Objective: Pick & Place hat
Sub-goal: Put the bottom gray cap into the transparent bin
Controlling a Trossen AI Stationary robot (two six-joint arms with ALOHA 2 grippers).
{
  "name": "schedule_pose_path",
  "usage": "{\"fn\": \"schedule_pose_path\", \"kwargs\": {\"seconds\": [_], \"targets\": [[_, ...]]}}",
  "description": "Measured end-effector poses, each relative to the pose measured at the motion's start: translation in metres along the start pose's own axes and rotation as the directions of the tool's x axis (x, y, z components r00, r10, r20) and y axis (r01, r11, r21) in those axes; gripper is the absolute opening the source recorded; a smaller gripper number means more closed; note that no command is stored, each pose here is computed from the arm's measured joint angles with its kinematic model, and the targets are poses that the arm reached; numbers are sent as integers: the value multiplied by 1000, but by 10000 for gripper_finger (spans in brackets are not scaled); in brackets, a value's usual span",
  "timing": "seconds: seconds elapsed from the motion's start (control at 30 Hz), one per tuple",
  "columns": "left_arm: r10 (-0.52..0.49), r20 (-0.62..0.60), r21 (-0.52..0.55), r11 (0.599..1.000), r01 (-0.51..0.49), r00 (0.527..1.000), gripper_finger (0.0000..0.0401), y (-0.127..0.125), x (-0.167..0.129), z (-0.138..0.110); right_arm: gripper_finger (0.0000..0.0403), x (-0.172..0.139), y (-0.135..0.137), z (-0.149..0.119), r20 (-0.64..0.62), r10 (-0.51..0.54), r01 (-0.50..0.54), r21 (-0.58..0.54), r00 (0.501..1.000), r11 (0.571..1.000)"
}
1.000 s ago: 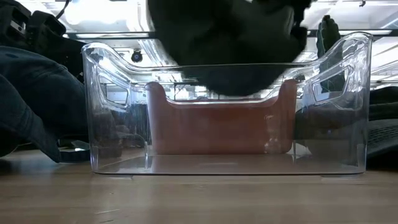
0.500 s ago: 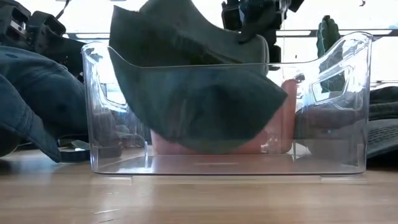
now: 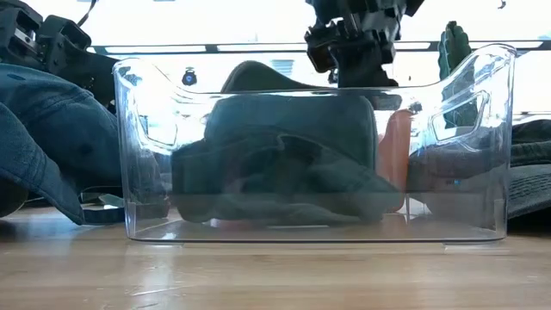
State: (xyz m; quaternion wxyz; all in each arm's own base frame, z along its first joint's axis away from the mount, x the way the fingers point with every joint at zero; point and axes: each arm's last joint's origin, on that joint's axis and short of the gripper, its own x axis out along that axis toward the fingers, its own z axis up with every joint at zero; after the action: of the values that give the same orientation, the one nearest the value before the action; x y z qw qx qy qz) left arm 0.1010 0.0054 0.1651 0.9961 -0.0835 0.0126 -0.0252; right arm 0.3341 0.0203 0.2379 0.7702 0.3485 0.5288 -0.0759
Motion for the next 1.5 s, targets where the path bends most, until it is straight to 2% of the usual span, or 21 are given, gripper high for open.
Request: {"fn": "schedule_pose_path", "kwargs": {"seconds": [0.1, 0.23, 0.4, 0.5, 0.67, 0.83, 0.9, 1.1, 1.17, 1.23, 1.5], "targets": [[0, 0, 0, 1000, 0, 1000, 174, 0, 0, 0, 13, 3, 7, -10, 29, -83, 84, -16, 996, 996], [0, 0, 0, 1000, 0, 1000, 174, 0, 0, 0, 13, 5, 24, -24, 129, -179, 195, -125, 975, 973], [0, 0, 0, 1000, 0, 1000, 174, 0, 0, 0, 13, 0, 51, -38, 277, -218, 302, -308, 936, 902], [0, 0, 0, 1000, 0, 1000, 174, 0, 0, 0, 13, -5, 62, -45, 346, -234, 356, -347, 908, 868], [0, 0, 0, 1000, 0, 1000, 174, 0, 0, 0, 13, -2, 64, -51, 294, -252, 352, -368, 922, 860], [0, 1, 0, 1000, 0, 1000, 174, 0, 0, 0, 13, 18, 61, -62, 202, -280, 339, -390, 938, 856], [1, 0, 0, 1000, -1, 1000, 174, 0, 0, 0, 13, 25, 64, -67, 196, -292, 350, -433, 936, 830], [1, 0, 0, 1000, -1, 1000, 174, 0, 0, 0, 18, 43, 71, -87, 282, -379, 472, -546, 881, 692], [0, 0, 0, 1000, 0, 1000, 174, 0, 0, 0, 32, 45, 73, -92, 310, -396, 502, -573, 864, 648], [0, 0, 0, 1000, 0, 1000, 174, 0, 0, 0, 55, 48, 72, -96, 313, -417, 519, -587, 853, 621], [0, 1, 0, 1000, 0, 1000, 174, 0, 0, 0, 162, 45, 65, -100, 294, -481, 550, -603, 826, 578]]}}
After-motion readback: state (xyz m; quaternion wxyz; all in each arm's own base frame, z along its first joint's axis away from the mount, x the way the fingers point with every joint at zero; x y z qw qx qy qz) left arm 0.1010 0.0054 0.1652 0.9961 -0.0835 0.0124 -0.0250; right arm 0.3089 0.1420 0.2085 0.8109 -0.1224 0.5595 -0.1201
